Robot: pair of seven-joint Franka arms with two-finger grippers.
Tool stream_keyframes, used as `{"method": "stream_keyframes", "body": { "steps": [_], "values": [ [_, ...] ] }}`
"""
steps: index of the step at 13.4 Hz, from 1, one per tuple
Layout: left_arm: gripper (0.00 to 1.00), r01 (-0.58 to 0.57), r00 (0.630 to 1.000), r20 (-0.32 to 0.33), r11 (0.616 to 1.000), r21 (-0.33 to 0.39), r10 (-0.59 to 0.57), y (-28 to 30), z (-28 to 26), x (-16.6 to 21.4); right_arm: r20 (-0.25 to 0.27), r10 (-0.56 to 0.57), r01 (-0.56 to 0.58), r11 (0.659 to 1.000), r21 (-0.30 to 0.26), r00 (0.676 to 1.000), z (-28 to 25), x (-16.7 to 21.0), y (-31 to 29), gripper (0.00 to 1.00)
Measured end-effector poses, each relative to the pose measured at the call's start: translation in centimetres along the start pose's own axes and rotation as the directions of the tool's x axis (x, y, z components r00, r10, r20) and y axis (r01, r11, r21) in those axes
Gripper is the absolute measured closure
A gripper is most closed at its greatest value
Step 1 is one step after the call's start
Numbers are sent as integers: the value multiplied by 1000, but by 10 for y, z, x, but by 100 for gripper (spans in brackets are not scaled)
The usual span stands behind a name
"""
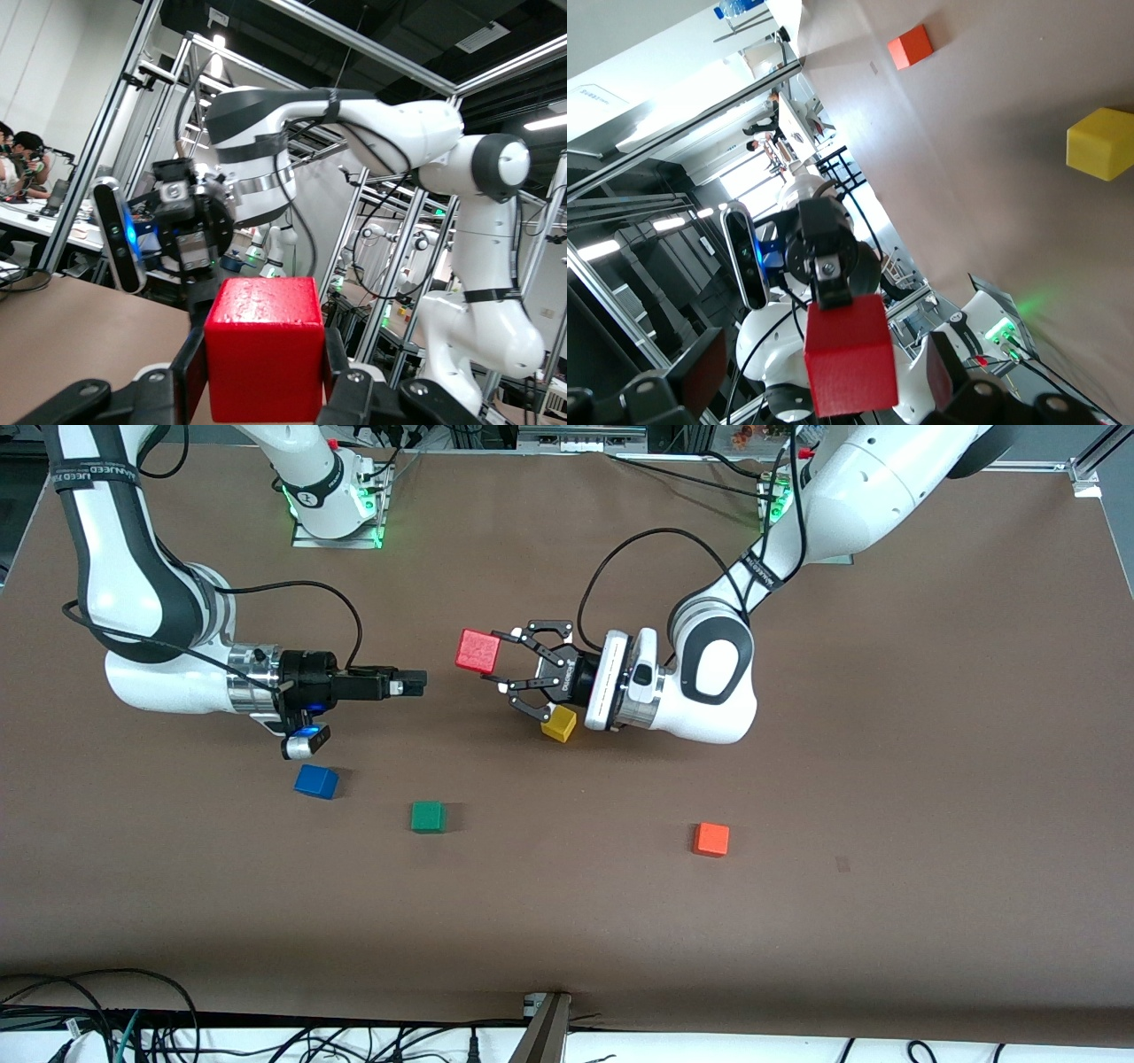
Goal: Pass red block to right arm, stack on blue
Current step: 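Bring the red cube toward the right gripper and close the right gripper, then open the left gripper and withdraw it from the red cube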
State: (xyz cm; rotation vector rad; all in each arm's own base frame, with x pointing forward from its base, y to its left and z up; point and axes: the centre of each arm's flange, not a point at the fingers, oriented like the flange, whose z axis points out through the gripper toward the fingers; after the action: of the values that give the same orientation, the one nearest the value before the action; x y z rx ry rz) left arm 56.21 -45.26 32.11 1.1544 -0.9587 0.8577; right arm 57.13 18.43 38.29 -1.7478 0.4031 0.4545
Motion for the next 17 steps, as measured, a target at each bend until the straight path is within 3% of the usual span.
{"method": "stream_keyframes", "body": {
  "steps": [9, 12, 13, 15, 17],
  "values": [
    [44, -8, 1000, -4, 1000, 24, 8, -11, 12, -2, 55, -37, 38, 999, -22, 998, 34, -12, 13, 0],
    [44, -7, 1000, -4, 1000, 24, 7, -11, 13, -3, 52, -46, 48, 998, -34, 998, 44, -14, 13, 0],
    [44, -6, 1000, -4, 1000, 24, 6, -12, 12, -3, 49, -56, 58, 998, -36, 997, 46, -14, 13, 8],
    [44, -2, 1000, -6, 1000, 25, 2, -12, 12, -3, 48, -89, 91, 995, -38, 995, 48, -12, 16, 14],
    [44, 6, 1000, -4, 1000, 28, -6, -13, 12, -7, 44, -110, 111, 994, -23, 993, 47, -11, 16, 38]
  ]
}}
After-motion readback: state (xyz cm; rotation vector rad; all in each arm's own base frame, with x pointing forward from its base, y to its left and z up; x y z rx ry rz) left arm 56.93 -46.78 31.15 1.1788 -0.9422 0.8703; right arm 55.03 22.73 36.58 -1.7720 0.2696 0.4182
